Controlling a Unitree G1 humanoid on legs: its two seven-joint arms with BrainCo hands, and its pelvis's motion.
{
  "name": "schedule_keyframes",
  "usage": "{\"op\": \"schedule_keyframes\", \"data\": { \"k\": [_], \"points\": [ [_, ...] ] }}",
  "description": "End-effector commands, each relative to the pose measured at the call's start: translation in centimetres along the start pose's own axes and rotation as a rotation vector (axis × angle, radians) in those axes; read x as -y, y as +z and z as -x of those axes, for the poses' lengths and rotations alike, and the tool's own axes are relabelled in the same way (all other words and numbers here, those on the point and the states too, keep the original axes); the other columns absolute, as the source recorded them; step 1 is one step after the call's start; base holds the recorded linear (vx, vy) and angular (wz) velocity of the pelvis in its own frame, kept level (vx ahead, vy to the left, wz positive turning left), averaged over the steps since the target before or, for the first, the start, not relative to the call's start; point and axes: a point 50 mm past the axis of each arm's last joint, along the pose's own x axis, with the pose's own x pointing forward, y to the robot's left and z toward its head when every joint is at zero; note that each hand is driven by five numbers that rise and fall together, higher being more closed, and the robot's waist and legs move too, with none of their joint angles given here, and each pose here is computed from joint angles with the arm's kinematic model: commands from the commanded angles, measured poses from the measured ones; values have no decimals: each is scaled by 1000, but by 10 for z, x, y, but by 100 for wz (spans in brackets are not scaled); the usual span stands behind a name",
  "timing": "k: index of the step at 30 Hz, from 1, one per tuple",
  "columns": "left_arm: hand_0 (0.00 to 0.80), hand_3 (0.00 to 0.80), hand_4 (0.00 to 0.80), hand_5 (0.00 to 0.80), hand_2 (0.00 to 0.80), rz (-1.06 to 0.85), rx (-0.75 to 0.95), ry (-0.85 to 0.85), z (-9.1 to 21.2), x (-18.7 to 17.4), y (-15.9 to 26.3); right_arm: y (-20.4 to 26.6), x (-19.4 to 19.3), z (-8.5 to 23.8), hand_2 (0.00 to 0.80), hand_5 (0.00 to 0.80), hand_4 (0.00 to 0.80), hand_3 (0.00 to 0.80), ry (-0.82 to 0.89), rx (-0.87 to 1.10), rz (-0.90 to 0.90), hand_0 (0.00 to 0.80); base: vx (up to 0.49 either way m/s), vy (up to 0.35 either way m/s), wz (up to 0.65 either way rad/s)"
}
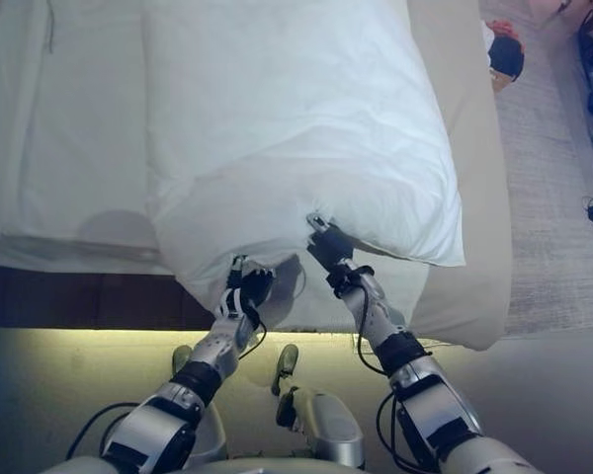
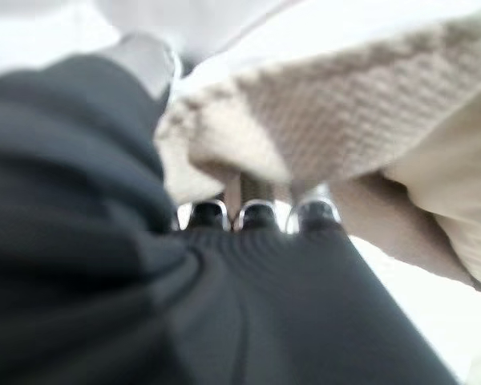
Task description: Make the bed neatly
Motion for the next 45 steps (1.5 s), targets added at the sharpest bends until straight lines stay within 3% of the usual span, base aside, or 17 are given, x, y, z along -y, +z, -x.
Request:
{"op": "schedule_keyframes", "data": {
  "k": [1,7,8,9,15,19,23,28,34,45],
  "points": [
    [800,800,800,800,800,46,-20,-75,-7,17,-16,15,-31,-7,800,800,800,800,174,90,7,800,40,45,4],
    [800,800,800,800,800,54,-8,-40,-1,6,-15,4,-21,-3,772,772,772,772,102,18,39,772,55,48,4],
    [800,800,800,800,800,55,-5,-35,1,4,-14,2,-16,-2,82,82,82,82,63,-4,55,82,59,66,2],
    [800,800,800,800,800,55,1,-29,2,2,-12,-1,-10,0,0,0,0,0,18,-32,71,0,68,88,2],
    [800,800,800,800,800,42,66,16,19,-22,12,-52,57,54,0,0,0,0,-228,-362,195,0,84,112,4],
    [800,800,800,800,800,-16,161,148,43,-53,45,-100,104,129,0,0,0,0,-431,-574,112,0,158,156,10],
    [800,800,800,800,800,-27,276,233,67,-74,76,-125,127,193,0,0,0,0,-591,-706,48,0,156,173,4],
    [800,800,800,800,800,-7,431,264,83,-81,103,-141,139,244,0,0,0,0,-745,-835,2,0,76,122,-1],
    [800,800,800,800,800,7,520,237,94,-83,121,-142,145,271,0,0,0,0,-867,-835,-66,0,37,83,1],
    [800,800,800,800,800,-47,666,207,132,-80,169,-119,157,276,0,0,0,0,-930,-716,-36,0,-3,56,1]
  ]
}}
